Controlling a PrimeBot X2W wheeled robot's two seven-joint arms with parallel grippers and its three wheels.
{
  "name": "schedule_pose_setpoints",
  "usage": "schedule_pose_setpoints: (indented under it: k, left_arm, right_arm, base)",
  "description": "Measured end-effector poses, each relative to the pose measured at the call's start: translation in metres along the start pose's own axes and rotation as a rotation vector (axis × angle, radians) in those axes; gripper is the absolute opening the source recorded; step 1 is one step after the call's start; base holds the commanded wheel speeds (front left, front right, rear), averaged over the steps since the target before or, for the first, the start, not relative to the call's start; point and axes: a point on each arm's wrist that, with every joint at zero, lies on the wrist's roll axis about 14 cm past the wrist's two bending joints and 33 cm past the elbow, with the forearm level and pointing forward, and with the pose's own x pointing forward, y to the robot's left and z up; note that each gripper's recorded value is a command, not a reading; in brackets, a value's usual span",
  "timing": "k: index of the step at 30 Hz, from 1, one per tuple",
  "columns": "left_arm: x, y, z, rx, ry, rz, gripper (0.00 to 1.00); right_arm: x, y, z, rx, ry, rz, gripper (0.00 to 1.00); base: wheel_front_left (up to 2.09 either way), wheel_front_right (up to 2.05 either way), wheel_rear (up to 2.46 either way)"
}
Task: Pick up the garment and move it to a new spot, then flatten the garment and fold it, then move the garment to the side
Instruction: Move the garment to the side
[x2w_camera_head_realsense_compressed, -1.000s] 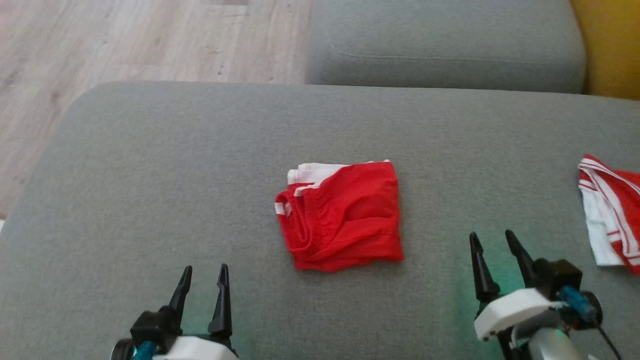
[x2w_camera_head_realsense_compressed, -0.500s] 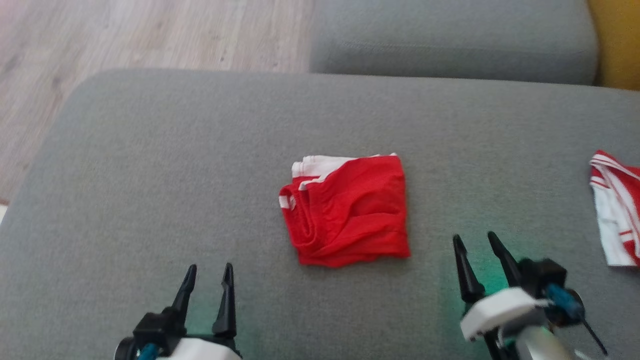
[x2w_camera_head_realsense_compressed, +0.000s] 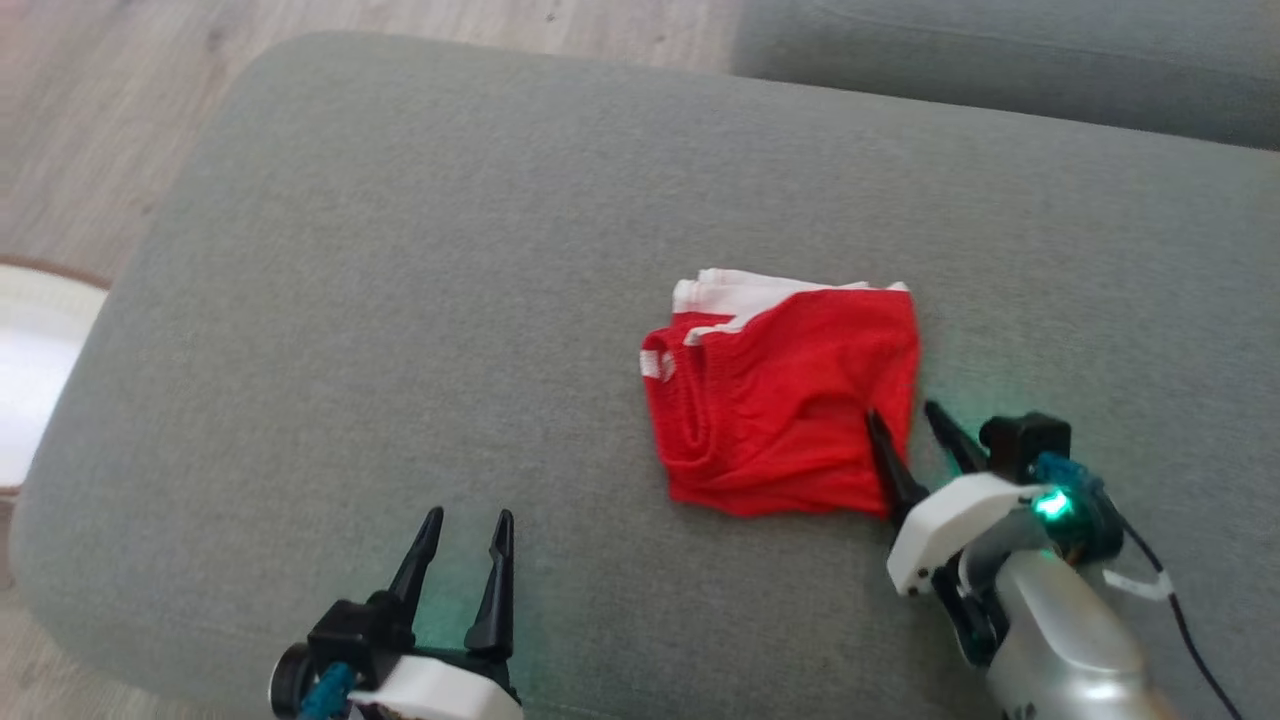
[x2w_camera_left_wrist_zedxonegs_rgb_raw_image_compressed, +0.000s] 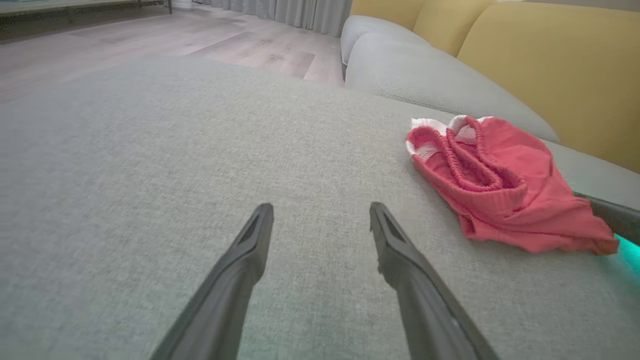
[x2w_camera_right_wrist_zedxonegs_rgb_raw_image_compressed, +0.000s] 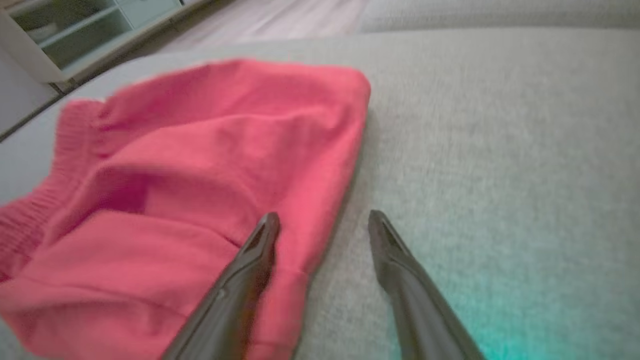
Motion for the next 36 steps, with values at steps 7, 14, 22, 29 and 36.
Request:
schedule_pose_setpoints:
  k: [7, 14, 22, 29, 36]
  left_arm:
    - [-0.002, 0.004, -0.003, -0.030, 0.008, 0.019, 1.00]
    - [0.012, -0.022, 0.002, -0.025, -0.001, -0.073, 1.00]
    - [0.044, -0.100, 0.005, -0.017, 0.014, -0.319, 1.00]
    - [0.062, -0.205, 0.014, 0.023, 0.005, -0.627, 1.00]
    - [0.063, -0.239, -0.005, 0.018, 0.062, -0.726, 1.00]
  right_arm:
    - [0.004, 0.001, -0.011, -0.012, 0.051, 0.006, 0.00]
    - [-0.025, -0.034, -0.011, 0.046, 0.013, -0.114, 0.00]
    - [-0.077, -0.073, -0.010, 0.102, -0.053, -0.246, 0.00]
    - [-0.134, -0.112, -0.030, 0.165, -0.065, -0.415, 0.00]
    - [-0.162, -0.139, -0.040, 0.177, -0.058, -0.526, 0.00]
  base:
    - [0.00, 0.00, 0.00]
    - [0.00, 0.00, 0.00]
    - [0.00, 0.00, 0.00]
    - [0.00, 0.00, 0.00]
    - [0.00, 0.00, 0.00]
